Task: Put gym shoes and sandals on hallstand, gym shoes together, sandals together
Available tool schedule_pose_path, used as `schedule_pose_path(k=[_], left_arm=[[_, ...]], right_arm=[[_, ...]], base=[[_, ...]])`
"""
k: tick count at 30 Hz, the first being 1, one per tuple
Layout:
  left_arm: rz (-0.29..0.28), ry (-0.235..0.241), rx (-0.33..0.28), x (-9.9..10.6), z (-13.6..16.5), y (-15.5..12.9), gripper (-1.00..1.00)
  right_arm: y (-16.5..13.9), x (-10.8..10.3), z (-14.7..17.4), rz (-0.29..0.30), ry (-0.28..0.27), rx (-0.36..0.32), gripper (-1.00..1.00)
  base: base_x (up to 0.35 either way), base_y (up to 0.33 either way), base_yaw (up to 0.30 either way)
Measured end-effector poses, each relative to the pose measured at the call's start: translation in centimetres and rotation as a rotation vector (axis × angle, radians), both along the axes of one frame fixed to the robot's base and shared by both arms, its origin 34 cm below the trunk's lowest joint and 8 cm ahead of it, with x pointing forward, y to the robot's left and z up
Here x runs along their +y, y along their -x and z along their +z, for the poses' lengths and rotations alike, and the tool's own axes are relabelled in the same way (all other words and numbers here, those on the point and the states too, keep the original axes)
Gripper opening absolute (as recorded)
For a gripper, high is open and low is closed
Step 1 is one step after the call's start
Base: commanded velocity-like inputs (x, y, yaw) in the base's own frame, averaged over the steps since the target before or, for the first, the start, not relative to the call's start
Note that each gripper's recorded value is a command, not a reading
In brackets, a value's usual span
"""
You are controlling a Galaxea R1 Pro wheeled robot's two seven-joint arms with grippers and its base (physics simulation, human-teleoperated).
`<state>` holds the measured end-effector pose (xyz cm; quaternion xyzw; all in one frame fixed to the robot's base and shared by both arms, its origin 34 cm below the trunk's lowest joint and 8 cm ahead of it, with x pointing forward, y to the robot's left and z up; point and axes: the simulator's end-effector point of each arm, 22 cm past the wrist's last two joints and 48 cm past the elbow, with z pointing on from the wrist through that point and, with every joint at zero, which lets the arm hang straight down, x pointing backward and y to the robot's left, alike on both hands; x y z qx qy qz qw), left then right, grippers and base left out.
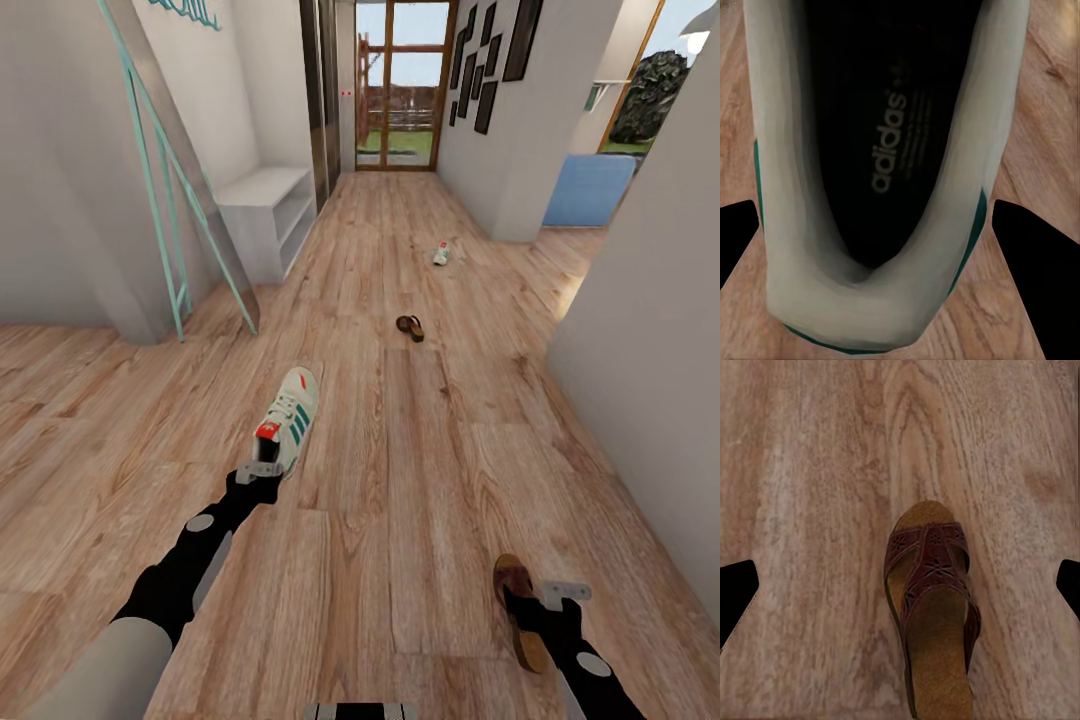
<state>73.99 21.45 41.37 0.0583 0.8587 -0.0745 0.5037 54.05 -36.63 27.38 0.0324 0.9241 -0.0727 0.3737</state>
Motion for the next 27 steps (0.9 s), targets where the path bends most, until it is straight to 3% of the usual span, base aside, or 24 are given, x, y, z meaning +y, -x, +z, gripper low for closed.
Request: schedule_pose_path(k=[7,13,27], left_arm=[[-0.033,-0.004,-0.005,-1.5,-1.3,0.1,-1.0],[-0.05,0.011,-0.005,-3.3,-0.5,-0.5,-1.0],[-0.059,0.02,0.034,-3.9,-3.6,0.0,-1.0]], right_arm=[[0.0,-0.1,-1.3,0.002,0.003,-0.01,1.0],[0.5,-0.2,-3.0,0.002,0.006,-0.003,1.0],[2.5,-0.6,-6.7,0.002,0.012,0.053,1.0]], base=[[0.0,0.0,0.0],[0.0,0.0,0.0],[0.0,0.0,0.0]])
